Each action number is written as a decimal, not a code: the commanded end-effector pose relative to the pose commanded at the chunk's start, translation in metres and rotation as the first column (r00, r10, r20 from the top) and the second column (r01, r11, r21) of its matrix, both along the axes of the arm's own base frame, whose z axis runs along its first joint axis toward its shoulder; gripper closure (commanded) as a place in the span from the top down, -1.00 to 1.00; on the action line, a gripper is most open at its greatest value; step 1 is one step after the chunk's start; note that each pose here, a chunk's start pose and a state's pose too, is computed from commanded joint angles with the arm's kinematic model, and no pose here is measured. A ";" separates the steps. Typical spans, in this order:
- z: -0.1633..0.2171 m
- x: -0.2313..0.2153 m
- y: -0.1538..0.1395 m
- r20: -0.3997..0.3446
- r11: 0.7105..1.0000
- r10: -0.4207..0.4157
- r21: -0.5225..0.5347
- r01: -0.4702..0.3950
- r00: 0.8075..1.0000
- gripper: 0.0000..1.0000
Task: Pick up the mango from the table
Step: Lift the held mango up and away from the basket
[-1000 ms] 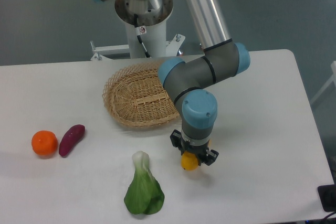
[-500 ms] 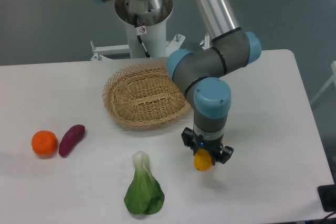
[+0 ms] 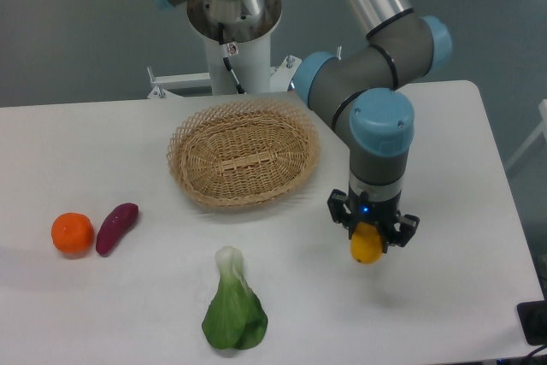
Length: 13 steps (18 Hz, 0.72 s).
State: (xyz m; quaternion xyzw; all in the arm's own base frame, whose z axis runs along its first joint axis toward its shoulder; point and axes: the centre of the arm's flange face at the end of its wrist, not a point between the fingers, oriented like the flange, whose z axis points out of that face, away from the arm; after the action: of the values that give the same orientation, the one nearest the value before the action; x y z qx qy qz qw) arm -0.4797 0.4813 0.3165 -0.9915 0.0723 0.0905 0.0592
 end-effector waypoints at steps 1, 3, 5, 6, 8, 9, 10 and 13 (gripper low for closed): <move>0.002 -0.004 -0.005 -0.006 1.000 -0.009 -0.003 0.009 1.000 0.20; 0.005 -0.009 -0.016 -0.014 0.999 -0.040 -0.009 0.040 0.999 0.20; 0.007 -0.010 -0.021 -0.022 0.995 -0.096 -0.022 0.096 0.995 0.21; 0.009 -0.011 -0.022 -0.026 0.995 -0.101 -0.023 0.100 0.995 0.22; 0.009 -0.013 -0.024 -0.025 0.995 -0.097 -0.021 0.096 0.995 0.24; 0.008 -0.014 -0.025 -0.024 0.995 -0.096 -0.024 0.096 0.995 0.26; 0.008 -0.014 -0.025 -0.027 0.995 -0.096 -0.026 0.095 0.995 0.27; 0.009 -0.022 -0.034 -0.033 0.993 -0.115 -0.039 0.114 0.993 0.27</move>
State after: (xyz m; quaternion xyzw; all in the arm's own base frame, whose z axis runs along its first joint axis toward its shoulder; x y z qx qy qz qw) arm -0.5012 0.4468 0.3257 -0.9849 0.1315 0.1033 0.0447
